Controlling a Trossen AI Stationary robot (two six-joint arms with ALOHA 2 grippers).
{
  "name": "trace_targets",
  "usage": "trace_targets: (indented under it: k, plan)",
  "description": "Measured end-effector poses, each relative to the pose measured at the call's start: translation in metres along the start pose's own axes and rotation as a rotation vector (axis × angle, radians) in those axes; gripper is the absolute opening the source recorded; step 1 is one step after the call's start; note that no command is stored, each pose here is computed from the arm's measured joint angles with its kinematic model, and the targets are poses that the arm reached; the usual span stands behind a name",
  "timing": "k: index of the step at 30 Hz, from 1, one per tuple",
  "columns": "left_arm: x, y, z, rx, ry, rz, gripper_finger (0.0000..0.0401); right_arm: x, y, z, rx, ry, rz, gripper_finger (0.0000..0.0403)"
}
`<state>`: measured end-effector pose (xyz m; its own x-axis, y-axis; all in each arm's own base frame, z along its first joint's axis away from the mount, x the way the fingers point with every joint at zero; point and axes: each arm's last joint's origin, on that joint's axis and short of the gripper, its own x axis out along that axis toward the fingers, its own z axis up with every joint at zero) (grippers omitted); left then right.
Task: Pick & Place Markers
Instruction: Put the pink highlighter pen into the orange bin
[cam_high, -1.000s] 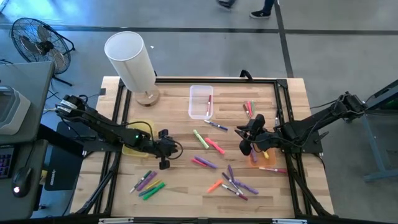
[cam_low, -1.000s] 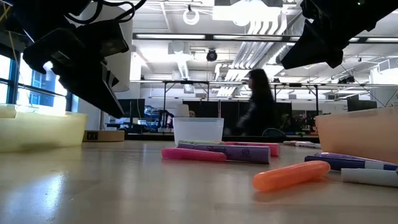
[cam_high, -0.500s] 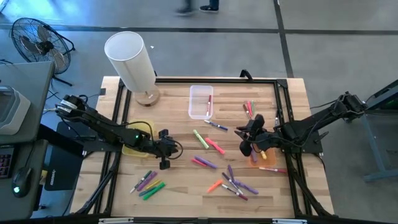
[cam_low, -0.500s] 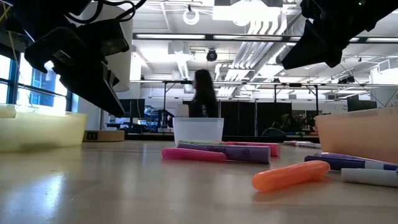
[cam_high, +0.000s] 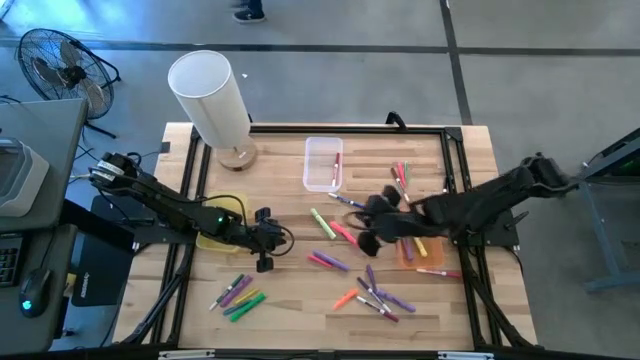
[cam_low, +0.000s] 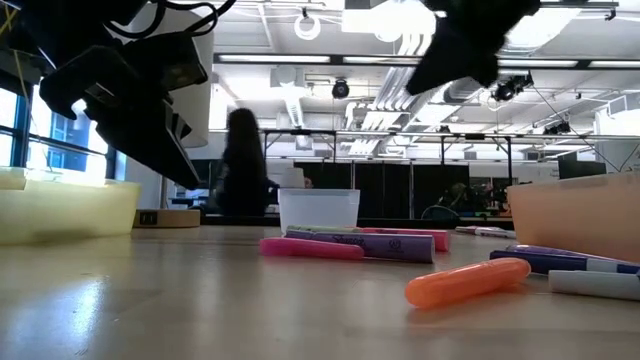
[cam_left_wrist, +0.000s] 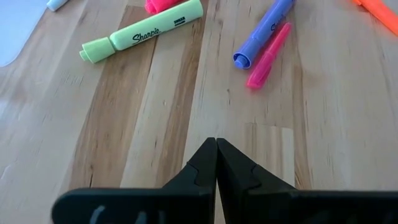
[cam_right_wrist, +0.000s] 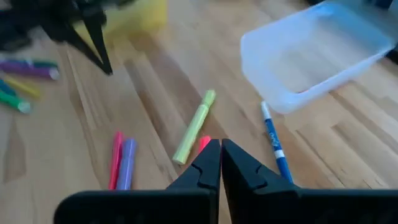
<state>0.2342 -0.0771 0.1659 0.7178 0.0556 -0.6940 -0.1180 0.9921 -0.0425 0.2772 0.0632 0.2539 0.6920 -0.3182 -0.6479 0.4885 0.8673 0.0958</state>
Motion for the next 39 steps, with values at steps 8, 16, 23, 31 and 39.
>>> trace_targets:
  k: [8,16,23,31,39]
  plan:
    - [0.000,0.000,0.000,0.001,0.006,-0.010,0.0000,0.056,0.015,0.028,-0.053,0.366,-0.082,0.0019]
    - [0.000,-0.003,-0.002,0.003,0.060,-0.127,0.0000,0.097,0.020,0.012,-0.058,0.570,-0.082,0.0098]
    - [0.000,-0.003,-0.002,0.003,0.058,-0.126,0.0000,0.117,0.019,-0.002,-0.081,0.643,-0.085,0.0141]
    - [0.000,-0.003,-0.002,0.003,0.052,-0.109,0.0000,0.132,0.020,-0.015,-0.116,0.698,-0.088,0.0132]
    - [0.000,-0.003,-0.002,0.003,0.045,-0.094,0.0000,0.141,0.020,-0.024,-0.119,0.736,-0.092,0.0129]
